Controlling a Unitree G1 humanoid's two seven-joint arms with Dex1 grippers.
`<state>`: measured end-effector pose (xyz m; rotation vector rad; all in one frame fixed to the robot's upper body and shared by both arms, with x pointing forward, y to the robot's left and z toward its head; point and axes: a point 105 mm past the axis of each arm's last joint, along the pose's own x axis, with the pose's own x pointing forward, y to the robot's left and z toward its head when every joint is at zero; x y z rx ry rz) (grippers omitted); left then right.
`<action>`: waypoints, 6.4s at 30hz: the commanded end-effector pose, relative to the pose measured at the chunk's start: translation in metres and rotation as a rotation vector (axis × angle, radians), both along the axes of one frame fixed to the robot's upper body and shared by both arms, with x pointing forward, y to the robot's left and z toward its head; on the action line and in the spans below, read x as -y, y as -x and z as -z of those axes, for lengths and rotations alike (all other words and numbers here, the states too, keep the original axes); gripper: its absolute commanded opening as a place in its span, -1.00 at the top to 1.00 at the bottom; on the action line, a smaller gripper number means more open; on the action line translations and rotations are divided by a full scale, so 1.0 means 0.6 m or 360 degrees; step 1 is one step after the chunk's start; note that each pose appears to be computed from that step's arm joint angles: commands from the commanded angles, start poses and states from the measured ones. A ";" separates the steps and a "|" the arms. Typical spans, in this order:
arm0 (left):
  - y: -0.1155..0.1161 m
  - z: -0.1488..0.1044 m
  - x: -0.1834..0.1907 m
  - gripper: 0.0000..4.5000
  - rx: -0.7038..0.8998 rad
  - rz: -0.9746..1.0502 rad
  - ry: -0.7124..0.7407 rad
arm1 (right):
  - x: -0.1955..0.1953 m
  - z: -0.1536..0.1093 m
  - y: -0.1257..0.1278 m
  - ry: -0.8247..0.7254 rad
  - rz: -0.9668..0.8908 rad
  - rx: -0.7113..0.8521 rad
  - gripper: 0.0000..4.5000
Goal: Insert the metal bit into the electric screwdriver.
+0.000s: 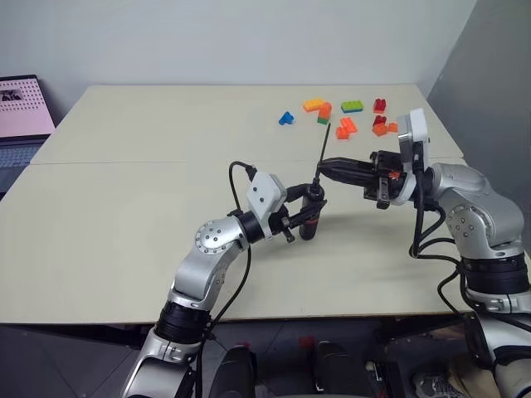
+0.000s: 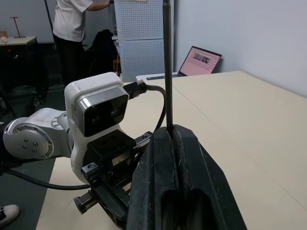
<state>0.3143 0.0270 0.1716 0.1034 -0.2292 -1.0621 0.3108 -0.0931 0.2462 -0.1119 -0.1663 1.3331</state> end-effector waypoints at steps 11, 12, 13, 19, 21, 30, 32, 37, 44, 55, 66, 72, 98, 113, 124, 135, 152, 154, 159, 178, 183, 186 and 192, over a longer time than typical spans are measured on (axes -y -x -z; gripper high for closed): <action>0.007 -0.005 0.007 0.28 0.0024 0.0041 0.0003 | -0.003 -0.040 0.021 0.0004 0.0022 0.0168 1.00; 0.007 -0.004 0.007 0.28 0.0023 0.0040 0.0003 | -0.002 -0.039 0.021 0.0007 0.0030 0.0169 1.00; 0.007 -0.004 0.007 0.28 0.0023 0.0041 0.0004 | -0.001 -0.039 0.020 0.0009 0.0043 0.0172 1.00; 0.008 -0.004 0.009 0.28 0.0023 0.0050 0.0003 | -0.001 -0.025 0.016 0.0038 0.0073 0.0158 1.00; 0.008 -0.004 0.009 0.28 0.0023 0.0050 0.0002 | 0.001 -0.021 0.015 0.0047 0.0078 0.0148 1.00; 0.008 -0.004 0.009 0.28 0.0020 0.0050 0.0001 | 0.003 -0.017 0.014 0.0062 0.0084 0.0142 1.00; 0.008 -0.004 0.009 0.28 0.0020 0.0049 0.0001 | 0.001 -0.015 0.014 0.0069 0.0079 0.0142 1.00; 0.008 -0.004 0.008 0.28 0.0021 0.0048 0.0001 | -0.005 -0.005 0.021 0.0118 0.0041 0.0133 1.00; 0.008 -0.005 0.010 0.28 0.0021 0.0050 0.0003 | -0.009 0.021 0.016 0.0241 0.0057 0.0065 1.00; 0.008 -0.004 0.009 0.28 0.0022 0.0040 0.0005 | -0.013 0.042 0.010 0.0309 0.0121 -0.0018 1.00; 0.005 -0.005 0.008 0.28 0.0030 0.0014 0.0010 | -0.010 0.038 0.015 0.0288 0.0182 -0.0028 1.00; 0.002 -0.007 0.008 0.28 0.0034 0.0001 0.0016 | -0.013 0.034 0.022 0.0254 0.0196 -0.0026 1.00; 0.002 -0.006 0.006 0.28 0.0032 -0.0003 0.0013 | -0.006 -0.046 0.041 -0.0060 0.0311 0.0091 1.00; 0.003 -0.005 0.006 0.28 0.0033 0.0001 0.0004 | -0.012 -0.027 0.036 -0.0098 0.0429 0.0061 1.00; 0.003 -0.004 0.005 0.28 0.0030 0.0005 0.0001 | -0.015 -0.018 0.045 -0.0074 0.0389 0.0033 1.00; 0.003 -0.004 0.005 0.28 0.0031 0.0007 0.0001 | -0.011 -0.013 0.040 -0.0058 0.0421 0.0048 1.00; 0.003 -0.005 0.006 0.28 0.0034 0.0006 0.0003 | -0.023 0.021 0.046 0.0128 0.0304 0.0011 1.00; 0.003 -0.004 0.006 0.28 0.0034 0.0005 0.0004 | -0.023 0.022 0.044 0.0136 0.0312 0.0001 1.00; 0.003 -0.005 0.007 0.28 0.0035 0.0005 0.0007 | -0.018 0.013 0.042 0.0110 0.0340 -0.0008 1.00; -0.011 -0.066 -0.001 0.28 0.0157 -0.0042 0.0064 | 0.044 -0.014 0.050 0.0238 0.0413 0.0153 -0.64; -0.026 -0.094 -0.013 0.28 0.0264 -0.0096 -0.0054 | 0.064 -0.008 0.055 0.0376 0.0452 0.0209 -0.64; -0.046 -0.088 -0.024 0.28 0.0395 -0.0156 -0.0378 | 0.077 -0.013 0.060 0.0436 0.0472 0.0249 -0.64; -0.101 -0.033 -0.058 0.28 0.0475 -0.0151 -0.1223 | 0.109 -0.031 0.071 0.0678 0.0558 0.0392 -0.64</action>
